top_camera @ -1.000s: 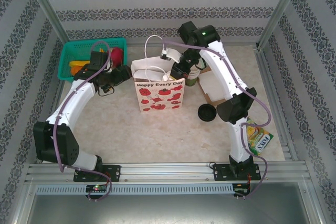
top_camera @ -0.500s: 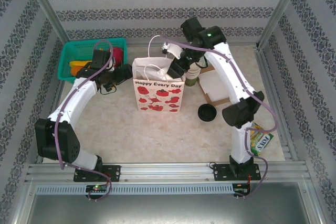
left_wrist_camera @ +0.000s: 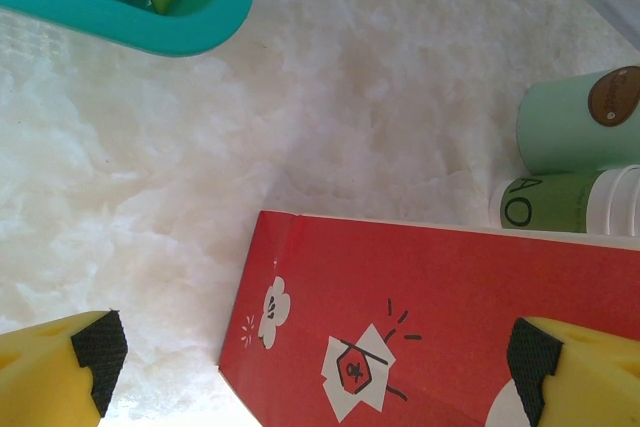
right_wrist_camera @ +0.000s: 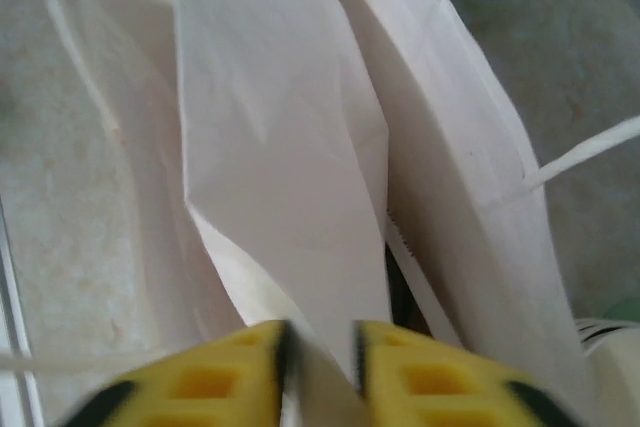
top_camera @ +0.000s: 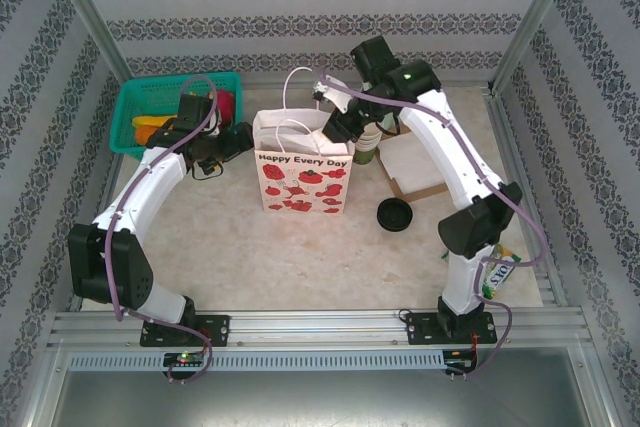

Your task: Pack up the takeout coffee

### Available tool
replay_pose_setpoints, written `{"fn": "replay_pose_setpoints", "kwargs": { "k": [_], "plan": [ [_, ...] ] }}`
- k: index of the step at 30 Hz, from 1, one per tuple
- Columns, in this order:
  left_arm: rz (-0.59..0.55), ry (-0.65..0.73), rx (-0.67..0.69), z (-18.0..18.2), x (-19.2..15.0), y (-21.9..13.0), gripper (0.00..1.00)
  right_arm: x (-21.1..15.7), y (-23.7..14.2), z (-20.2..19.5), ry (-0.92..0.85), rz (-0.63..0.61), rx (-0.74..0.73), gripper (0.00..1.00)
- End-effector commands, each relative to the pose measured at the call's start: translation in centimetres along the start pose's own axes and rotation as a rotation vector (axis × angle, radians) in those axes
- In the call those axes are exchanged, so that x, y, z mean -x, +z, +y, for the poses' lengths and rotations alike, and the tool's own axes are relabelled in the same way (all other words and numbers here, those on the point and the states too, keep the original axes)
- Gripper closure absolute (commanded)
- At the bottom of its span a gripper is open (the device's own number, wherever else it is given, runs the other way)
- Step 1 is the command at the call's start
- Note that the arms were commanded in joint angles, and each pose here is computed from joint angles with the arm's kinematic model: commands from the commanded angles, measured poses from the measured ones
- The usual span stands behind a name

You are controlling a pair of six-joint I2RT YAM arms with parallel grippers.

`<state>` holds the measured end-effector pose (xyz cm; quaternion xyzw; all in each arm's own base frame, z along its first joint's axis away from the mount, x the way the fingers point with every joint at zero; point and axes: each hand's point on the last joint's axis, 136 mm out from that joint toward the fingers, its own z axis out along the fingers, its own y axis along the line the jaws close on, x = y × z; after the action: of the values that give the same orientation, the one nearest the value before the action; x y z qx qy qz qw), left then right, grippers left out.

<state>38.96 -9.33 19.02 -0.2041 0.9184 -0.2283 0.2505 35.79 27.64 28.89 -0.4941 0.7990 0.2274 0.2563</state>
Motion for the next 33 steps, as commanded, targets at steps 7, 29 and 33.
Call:
{"fn": "replay_pose_setpoints", "kwargs": {
  "k": [7,29,33],
  "plan": [
    [0.025,0.011,-0.035,-1.2,-1.0,-0.1,0.00,5.1,2.2,2.1,0.111,-0.149,0.175,1.00],
    [0.033,0.031,-0.042,-1.8,-1.8,0.4,0.00,0.7,14.9,-0.5,0.184,0.080,0.059,1.00],
    [0.032,0.032,-0.045,-1.9,-1.7,0.5,0.00,2.7,12.1,0.4,0.139,0.012,0.048,0.83]
  ]
}}
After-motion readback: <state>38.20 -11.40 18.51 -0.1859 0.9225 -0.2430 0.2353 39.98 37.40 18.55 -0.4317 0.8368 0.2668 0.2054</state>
